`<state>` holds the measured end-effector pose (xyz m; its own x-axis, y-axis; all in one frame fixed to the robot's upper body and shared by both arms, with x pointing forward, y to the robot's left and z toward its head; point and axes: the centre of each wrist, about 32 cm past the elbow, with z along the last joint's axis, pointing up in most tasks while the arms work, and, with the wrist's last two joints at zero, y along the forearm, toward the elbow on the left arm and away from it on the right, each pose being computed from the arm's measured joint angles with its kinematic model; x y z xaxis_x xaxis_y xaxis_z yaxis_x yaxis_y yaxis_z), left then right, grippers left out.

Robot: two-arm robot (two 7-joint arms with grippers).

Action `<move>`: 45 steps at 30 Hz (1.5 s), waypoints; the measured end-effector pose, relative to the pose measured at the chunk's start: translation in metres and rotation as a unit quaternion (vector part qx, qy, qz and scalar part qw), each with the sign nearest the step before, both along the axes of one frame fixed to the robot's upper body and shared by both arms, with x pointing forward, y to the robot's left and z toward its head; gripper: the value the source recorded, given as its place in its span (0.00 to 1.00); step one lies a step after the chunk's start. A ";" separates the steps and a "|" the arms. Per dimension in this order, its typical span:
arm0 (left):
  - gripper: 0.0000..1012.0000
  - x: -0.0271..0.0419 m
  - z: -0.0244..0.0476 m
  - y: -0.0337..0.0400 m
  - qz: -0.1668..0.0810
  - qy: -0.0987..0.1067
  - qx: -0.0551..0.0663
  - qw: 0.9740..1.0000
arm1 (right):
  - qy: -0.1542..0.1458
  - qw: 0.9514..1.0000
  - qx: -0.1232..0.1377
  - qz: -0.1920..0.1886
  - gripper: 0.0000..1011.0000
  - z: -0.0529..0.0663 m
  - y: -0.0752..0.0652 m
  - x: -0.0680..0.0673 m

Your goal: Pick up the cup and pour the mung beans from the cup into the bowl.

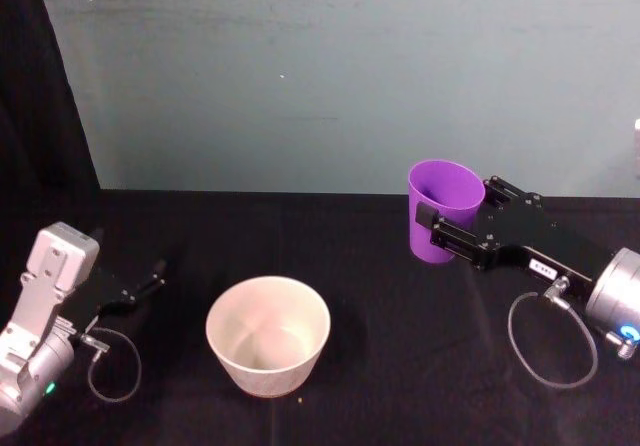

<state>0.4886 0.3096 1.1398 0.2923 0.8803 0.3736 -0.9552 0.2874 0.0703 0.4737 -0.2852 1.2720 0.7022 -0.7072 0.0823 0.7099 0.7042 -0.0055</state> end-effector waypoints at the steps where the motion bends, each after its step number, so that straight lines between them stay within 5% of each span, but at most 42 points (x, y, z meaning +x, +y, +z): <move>1: 0.99 0.0000 0.0000 0.0000 0.000 0.000 0.000 1.000 | 0.000 1.000 0.000 0.000 0.73 0.000 0.000 0.000; 45: 0.99 0.0000 0.0000 0.0000 0.000 0.000 0.000 1.000 | 0.000 1.000 0.000 0.000 0.73 0.000 0.000 0.000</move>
<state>0.4886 0.3097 1.1398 0.2923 0.8803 0.3737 -0.9553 0.2873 0.0703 0.4737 -0.2852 1.2721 0.7022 -0.7072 0.0824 0.7099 0.7043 -0.0055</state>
